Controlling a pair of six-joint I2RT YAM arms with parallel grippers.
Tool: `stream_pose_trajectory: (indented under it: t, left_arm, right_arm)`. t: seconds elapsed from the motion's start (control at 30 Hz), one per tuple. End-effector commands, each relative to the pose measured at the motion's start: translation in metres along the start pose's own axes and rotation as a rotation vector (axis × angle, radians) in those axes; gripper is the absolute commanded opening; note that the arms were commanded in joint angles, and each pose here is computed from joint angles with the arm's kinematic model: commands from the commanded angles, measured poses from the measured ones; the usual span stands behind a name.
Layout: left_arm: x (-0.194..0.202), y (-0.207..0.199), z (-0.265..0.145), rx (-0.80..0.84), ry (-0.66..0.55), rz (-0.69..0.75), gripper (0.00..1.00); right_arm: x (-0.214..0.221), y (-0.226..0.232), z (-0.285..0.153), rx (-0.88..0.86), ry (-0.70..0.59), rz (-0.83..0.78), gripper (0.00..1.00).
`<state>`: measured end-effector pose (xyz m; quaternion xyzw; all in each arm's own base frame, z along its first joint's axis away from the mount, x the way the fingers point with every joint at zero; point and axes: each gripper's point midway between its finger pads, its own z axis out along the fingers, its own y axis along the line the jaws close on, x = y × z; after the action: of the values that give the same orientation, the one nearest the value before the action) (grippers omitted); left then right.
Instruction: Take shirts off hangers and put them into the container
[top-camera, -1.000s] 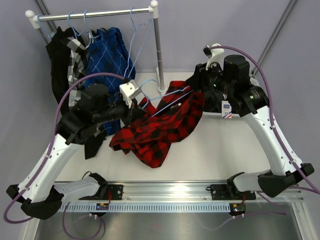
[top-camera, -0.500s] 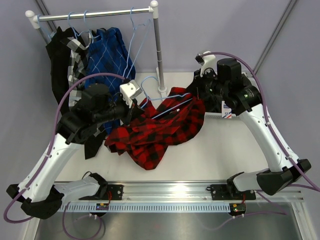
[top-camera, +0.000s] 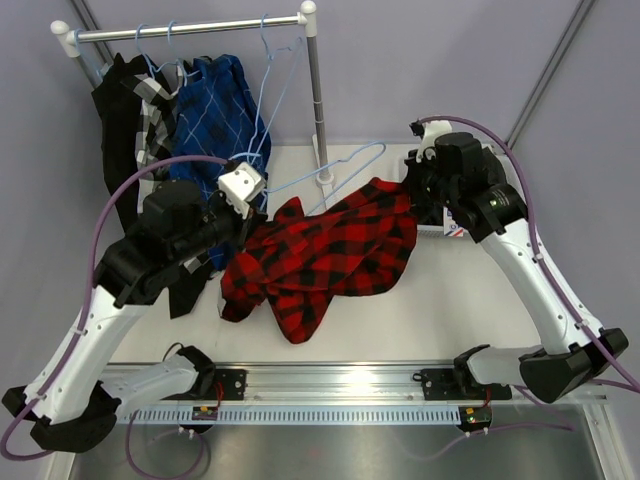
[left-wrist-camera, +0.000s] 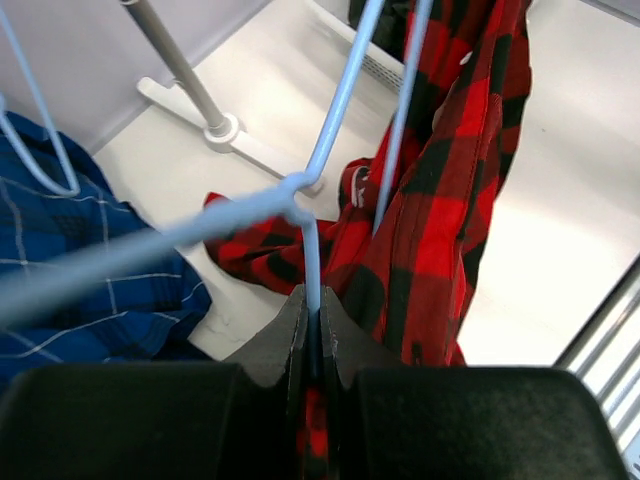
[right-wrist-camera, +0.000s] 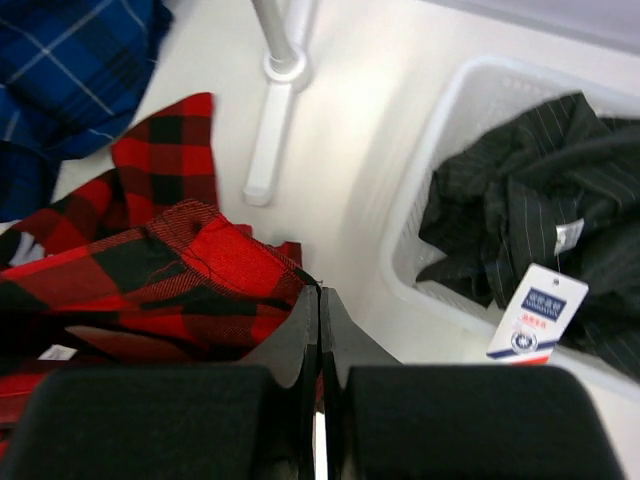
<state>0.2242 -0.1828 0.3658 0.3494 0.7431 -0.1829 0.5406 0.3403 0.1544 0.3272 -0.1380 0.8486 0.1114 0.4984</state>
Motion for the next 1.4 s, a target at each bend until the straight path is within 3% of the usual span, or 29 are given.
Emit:
stream_pose_trajectory:
  t: [0.0,0.3,0.4,0.63,0.77,0.93,1.23,1.27,1.37]
  left_arm:
    - [-0.019,0.022,-0.017,-0.132,-0.098,0.009,0.00]
    - [-0.071,0.023,-0.008,-0.131,-0.309,-0.168,0.00]
    - [-0.112,0.029,-0.011,-0.138,-0.469,-0.216,0.00]
    - [-0.163,0.038,-0.008,-0.140,-0.562,-0.186,0.00]
    - [-0.161,0.051,-0.007,-0.217,-0.510,-0.134,0.00]
    - [-0.118,0.067,-0.001,-0.320,-0.337,-0.072,0.00]
    - [-0.021,0.064,0.022,-0.335,-0.017,-0.036,0.00]
    - [-0.016,0.063,0.023,-0.330,-0.007,-0.038,0.00]
    - [-0.008,0.057,0.025,-0.299,0.004,-0.040,0.00]
  right_arm:
    - [0.003,-0.026,-0.010,0.130,-0.030,0.062,0.00]
    - [0.022,0.028,-0.011,-0.159,-0.047,0.175,0.00]
    - [0.036,0.040,-0.007,-0.184,-0.010,0.162,0.00]
    - [0.058,0.051,-0.004,-0.191,0.021,0.156,0.00]
    - [0.069,0.035,-0.005,-0.105,0.045,0.147,0.00]
    - [0.085,0.015,-0.007,0.005,0.097,0.134,0.00]
    - [0.111,0.011,0.006,0.046,0.203,0.144,0.02]
    - [0.111,0.012,0.006,0.041,0.204,0.141,0.04]
    - [0.102,0.020,0.002,-0.018,0.170,0.129,0.32]
